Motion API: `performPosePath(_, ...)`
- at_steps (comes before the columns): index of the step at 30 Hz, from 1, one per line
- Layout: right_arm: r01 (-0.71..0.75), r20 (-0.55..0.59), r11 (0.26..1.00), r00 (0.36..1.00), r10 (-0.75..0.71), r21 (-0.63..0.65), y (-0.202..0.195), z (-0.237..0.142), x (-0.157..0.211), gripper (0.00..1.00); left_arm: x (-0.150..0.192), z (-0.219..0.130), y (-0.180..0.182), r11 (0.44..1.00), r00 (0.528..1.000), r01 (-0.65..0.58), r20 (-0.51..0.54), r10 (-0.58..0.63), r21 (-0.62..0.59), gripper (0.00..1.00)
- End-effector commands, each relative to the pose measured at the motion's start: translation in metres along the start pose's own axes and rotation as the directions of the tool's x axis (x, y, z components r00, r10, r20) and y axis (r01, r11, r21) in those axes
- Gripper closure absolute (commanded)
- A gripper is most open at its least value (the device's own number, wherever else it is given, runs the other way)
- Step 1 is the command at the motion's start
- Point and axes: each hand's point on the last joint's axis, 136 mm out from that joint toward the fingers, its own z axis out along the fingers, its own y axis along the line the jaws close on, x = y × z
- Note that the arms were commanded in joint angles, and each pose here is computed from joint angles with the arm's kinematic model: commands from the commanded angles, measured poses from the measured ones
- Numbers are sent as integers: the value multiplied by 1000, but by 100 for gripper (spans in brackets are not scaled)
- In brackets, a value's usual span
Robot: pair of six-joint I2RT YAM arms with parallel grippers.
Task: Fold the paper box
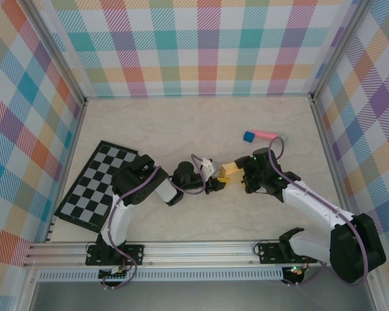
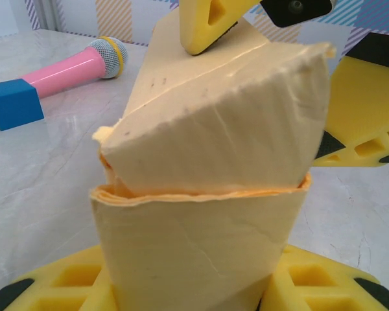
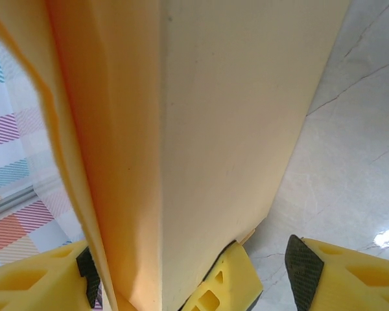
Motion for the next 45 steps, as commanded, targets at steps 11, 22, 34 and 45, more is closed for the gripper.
performPosePath(11,174,-219,985,961,-169,1,26,-22,41,26,2,3,0,1000,999,20,-29,-21,-12,63)
performPosePath(22,168,-236,979,962,-136,119,-7,10,42,33,3,2,1,1000,999,20,-32,-21,-15,63)
performPosePath(34,162,-257,966,960,-107,204,-52,13,44,38,6,3,3,999,999,27,-36,-28,-21,63)
performPosePath(45,187,-251,950,960,-123,249,-53,0,41,37,6,2,4,999,999,30,-37,-31,-25,63)
